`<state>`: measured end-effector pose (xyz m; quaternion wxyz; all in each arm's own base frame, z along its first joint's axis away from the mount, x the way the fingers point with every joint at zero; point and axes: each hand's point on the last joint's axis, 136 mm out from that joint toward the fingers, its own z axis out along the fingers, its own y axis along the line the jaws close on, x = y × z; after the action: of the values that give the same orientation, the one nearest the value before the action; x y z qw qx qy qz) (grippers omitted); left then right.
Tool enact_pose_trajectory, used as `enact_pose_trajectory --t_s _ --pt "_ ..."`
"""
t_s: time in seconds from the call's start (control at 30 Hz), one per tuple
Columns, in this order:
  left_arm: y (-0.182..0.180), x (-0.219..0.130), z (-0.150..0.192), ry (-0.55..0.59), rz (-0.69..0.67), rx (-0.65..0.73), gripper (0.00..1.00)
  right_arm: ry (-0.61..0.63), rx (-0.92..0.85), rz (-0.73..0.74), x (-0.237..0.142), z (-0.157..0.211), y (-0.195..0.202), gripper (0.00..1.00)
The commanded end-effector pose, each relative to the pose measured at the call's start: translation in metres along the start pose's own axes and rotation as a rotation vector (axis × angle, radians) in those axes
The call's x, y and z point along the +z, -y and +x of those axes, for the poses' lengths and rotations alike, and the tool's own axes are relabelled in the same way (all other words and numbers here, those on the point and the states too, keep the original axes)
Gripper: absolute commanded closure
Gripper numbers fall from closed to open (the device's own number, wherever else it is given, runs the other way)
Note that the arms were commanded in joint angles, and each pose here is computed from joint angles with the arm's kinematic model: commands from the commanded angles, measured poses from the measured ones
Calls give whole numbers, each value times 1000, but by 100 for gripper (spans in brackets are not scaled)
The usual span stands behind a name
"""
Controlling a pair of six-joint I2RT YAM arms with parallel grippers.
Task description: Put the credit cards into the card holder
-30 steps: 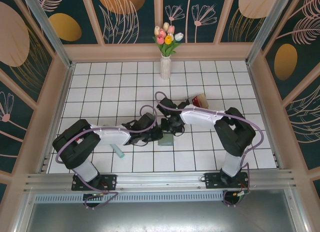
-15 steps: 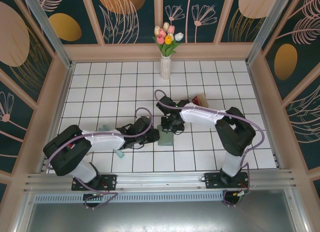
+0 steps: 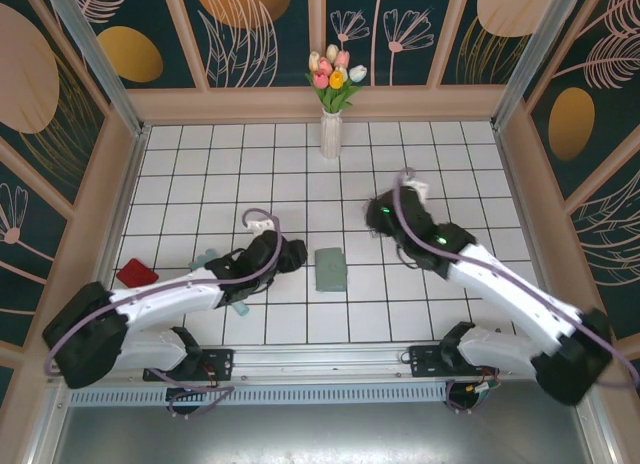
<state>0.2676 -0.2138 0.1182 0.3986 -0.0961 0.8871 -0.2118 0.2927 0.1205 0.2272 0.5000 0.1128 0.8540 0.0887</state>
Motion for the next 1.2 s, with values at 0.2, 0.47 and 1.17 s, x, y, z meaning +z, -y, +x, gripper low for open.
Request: enact_pose_trajectory --t_s 0.2,0.47,1.17 --pt "-122 -86 -156 605 -662 207 1 287 -58 351 49 -11 169 5" --pt "-186 -74 -162 682 -660 211 2 370 -112 235 78 6 169 6" --pt "-206 -15 -168 725 -413 274 1 436 -116 170 109 7 165 1"
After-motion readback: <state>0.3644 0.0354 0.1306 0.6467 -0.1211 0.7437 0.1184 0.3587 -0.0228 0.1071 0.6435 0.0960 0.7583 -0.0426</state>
